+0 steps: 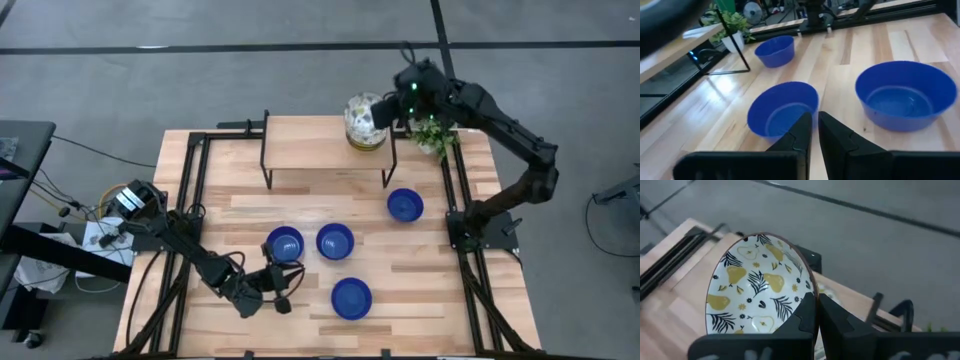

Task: Pick & Place Mini bowls
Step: Stack the yellow patterned bowl on top of the yellow patterned bowl on the shelf, then put the blue bowl on the shelf

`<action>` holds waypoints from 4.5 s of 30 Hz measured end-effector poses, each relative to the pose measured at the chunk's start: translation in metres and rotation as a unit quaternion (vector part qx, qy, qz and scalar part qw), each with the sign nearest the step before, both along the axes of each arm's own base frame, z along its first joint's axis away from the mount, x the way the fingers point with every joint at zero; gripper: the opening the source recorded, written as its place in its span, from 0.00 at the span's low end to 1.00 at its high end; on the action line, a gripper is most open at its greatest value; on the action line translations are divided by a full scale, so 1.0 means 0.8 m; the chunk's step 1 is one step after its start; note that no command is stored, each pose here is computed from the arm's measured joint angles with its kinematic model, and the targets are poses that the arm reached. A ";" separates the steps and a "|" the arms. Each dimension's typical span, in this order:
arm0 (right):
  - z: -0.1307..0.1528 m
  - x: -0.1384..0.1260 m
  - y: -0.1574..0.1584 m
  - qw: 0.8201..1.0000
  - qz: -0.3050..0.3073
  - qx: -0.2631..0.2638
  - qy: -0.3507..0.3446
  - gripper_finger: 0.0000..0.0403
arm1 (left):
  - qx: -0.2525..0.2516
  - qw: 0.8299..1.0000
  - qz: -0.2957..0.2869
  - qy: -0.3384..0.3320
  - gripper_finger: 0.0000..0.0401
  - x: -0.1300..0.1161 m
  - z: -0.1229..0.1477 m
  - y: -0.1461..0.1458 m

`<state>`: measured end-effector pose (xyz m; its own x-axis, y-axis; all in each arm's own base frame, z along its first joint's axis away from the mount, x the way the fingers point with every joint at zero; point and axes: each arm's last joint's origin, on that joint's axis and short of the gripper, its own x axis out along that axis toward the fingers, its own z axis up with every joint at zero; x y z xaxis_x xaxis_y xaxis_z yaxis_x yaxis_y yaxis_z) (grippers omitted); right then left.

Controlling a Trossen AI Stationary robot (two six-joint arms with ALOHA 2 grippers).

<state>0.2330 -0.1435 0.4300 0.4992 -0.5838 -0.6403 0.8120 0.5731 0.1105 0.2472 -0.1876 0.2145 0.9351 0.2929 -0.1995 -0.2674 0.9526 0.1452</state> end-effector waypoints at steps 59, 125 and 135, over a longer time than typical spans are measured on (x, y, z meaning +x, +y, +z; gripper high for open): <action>-0.098 -0.019 -0.067 0.992 -0.021 0.123 0.002 0.15 | -0.020 1.000 -0.022 -0.004 0.08 -0.001 0.001 -0.004; -0.021 -0.048 0.047 0.990 0.051 -0.129 0.008 0.15 | -0.035 0.996 -0.077 0.014 0.07 0.000 -0.002 -0.008; -0.086 -0.060 0.140 0.929 0.309 -0.160 -0.128 0.14 | -0.053 0.994 -0.092 0.016 0.07 0.000 -0.002 -0.009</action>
